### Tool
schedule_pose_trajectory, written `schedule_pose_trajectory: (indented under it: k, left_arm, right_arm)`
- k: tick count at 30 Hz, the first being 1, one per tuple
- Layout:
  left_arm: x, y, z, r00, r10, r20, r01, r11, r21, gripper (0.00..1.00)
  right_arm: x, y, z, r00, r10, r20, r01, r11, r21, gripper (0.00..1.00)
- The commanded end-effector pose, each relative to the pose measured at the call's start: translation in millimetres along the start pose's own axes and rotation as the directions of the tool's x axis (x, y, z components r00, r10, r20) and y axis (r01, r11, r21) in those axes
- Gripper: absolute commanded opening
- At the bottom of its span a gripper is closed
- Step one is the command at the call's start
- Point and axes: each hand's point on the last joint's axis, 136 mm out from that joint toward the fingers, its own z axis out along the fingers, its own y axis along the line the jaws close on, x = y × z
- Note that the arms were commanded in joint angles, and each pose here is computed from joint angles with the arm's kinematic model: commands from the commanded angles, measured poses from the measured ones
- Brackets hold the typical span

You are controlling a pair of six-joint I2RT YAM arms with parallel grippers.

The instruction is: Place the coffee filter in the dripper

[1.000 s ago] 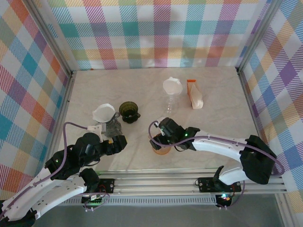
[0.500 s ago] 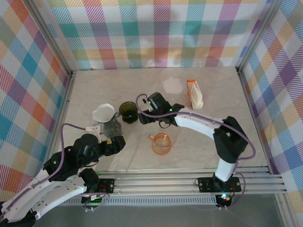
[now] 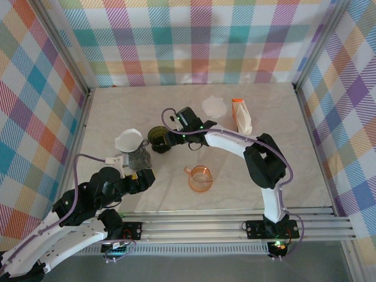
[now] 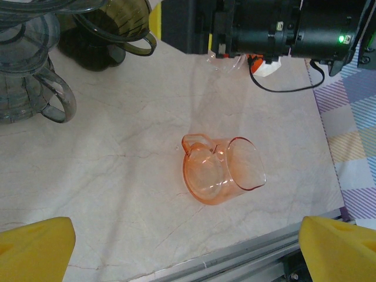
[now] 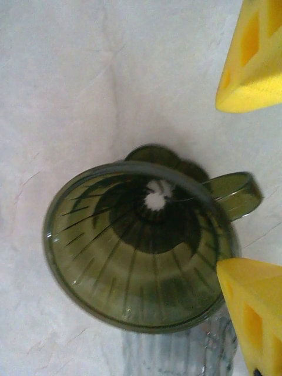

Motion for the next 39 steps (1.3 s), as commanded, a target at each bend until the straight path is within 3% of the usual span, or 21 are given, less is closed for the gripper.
schedule_pose_trajectory:
  k: [1,10,26,30,39]
  left_arm:
    - [-1,4,-1,1.0,0.02,0.009,-0.02,1.0,-0.014,0.98]
    - [0,9,-2,1.0,0.019,0.014,-0.019,0.999,-0.027,0.98]
    - [0,11,1,1.0,0.023,0.013,-0.023,0.999,-0.048,0.99]
    - [0,11,3,1.0,0.024,0.009,-0.023,0.999,-0.049,0.98]
    - [0,9,2,1.0,0.024,0.009,-0.023,0.999,-0.044,0.99]
  right_arm:
    - [-12,11,3,1.0,-0.004,0.026,0.005,0.998,-0.07,0.63]
    - [6,6,-9,0.991,-0.12,0.056,0.124,0.99,-0.07,0.6]
    - [17,15,16,0.973,-0.231,0.005,0.23,0.966,-0.12,0.54]
    - [16,18,23,0.97,-0.244,-0.006,0.242,0.964,-0.114,0.47]
    - [12,22,22,0.962,-0.273,0.019,0.273,0.957,-0.1,0.2]
